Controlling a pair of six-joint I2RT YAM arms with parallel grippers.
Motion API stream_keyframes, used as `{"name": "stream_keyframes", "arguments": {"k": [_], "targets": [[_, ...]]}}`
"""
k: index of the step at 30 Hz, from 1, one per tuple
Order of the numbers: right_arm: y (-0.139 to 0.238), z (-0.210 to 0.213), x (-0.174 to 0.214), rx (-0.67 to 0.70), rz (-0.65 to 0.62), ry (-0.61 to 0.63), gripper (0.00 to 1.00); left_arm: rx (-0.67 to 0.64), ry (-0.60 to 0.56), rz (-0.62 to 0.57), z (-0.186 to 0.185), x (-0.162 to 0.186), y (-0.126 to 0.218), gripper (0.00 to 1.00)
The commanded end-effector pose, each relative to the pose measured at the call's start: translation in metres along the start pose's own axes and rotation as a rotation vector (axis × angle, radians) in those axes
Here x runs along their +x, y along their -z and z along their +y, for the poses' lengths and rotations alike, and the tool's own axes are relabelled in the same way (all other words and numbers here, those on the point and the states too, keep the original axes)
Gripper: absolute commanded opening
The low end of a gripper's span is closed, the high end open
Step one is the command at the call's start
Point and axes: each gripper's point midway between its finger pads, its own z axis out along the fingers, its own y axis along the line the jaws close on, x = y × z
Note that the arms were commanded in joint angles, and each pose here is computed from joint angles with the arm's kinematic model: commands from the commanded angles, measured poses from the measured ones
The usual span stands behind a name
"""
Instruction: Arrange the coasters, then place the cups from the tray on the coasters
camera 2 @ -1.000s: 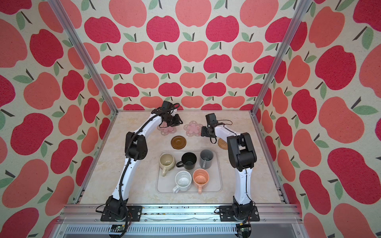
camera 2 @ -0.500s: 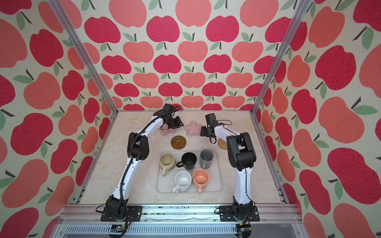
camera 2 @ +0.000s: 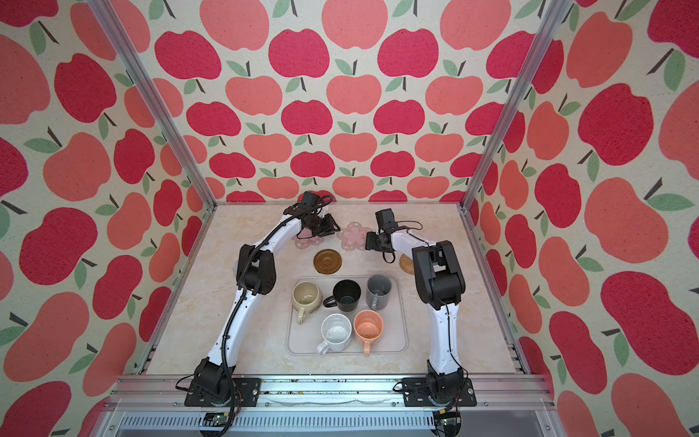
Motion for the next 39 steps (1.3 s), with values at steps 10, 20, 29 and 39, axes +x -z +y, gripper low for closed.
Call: {"name": "stream_keyframes", "arguments": {"k": [10, 20, 29, 39], "targets": [[-0.02, 0.015, 0.013, -0.046, 0.052, -0.004, 0.66, 0.022, 0.037, 0.077, 0.003, 0.026, -0.026, 0.36], [-0.016, 0.01, 0.027, -0.012, 0.086, 0.026, 0.66, 0.028, 0.028, 0.106, -0.003, 0.036, -0.031, 0.36], [-0.006, 0.005, 0.043, -0.006, 0.099, 0.017, 0.66, 0.028, 0.002, 0.148, -0.014, 0.052, -0.033, 0.36], [0.014, -0.005, 0.056, 0.029, 0.096, 0.015, 0.66, -0.01, -0.013, 0.203, -0.017, 0.076, -0.029, 0.36]]}}
